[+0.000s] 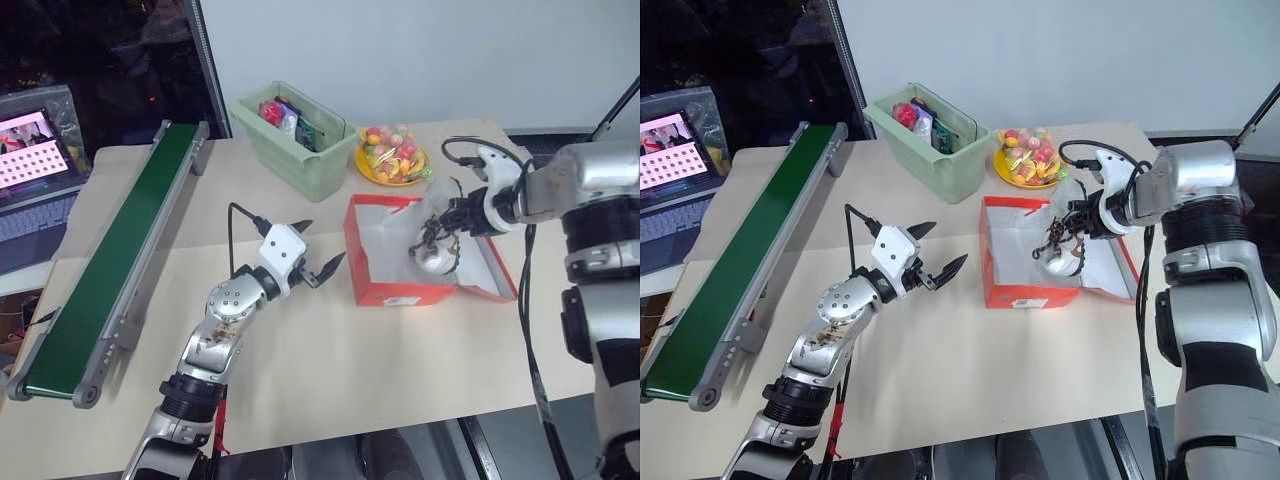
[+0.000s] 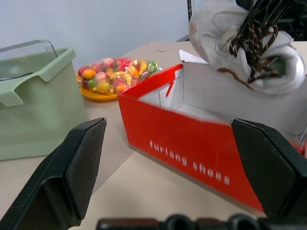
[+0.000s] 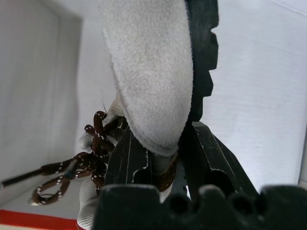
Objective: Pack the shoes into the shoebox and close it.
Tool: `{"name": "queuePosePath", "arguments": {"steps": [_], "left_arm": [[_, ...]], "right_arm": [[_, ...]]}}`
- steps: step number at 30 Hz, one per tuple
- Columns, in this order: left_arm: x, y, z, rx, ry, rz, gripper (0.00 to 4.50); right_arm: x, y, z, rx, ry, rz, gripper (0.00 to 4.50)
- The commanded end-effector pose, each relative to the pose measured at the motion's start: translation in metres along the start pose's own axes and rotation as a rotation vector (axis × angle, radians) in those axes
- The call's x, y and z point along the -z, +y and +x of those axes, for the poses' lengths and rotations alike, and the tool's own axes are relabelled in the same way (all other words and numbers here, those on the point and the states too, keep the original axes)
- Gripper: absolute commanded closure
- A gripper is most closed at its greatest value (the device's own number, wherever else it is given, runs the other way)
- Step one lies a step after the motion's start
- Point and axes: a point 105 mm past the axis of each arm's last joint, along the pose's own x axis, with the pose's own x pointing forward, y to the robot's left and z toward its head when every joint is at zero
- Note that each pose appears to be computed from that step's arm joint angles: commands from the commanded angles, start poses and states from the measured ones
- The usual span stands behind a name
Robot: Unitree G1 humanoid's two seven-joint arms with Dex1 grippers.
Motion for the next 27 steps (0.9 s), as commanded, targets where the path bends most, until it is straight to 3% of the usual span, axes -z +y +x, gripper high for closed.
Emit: {"name": "queuePosePath", "arguments": {"steps": [1,13,15,21,27], "left_arm": [[-0.012,-0.003,-0.002,-0.006,-0.042,0.016,0.05],[-0.013,-0.001,-0.007,-0.032,-0.033,0.018,0.05],[-0.013,0.000,-0.007,-0.038,-0.034,0.016,0.00],[-0.012,-0.001,-0.005,-0.031,-0.036,0.015,0.00],[-0.013,0.000,-0.002,-0.024,-0.042,0.018,0.00]], "right_arm": [[-0.010,0.003,0.001,-0.026,-0.009,-0.070,3.84],[0.007,0.019,0.029,-0.105,0.100,-0.119,3.84],[0.005,0.018,0.029,-0.100,0.086,-0.125,2.91],[-0.021,0.033,0.018,-0.119,-0.011,-0.122,1.16],[-0.055,0.061,-0.008,-0.177,-0.129,-0.099,1.16]]}}
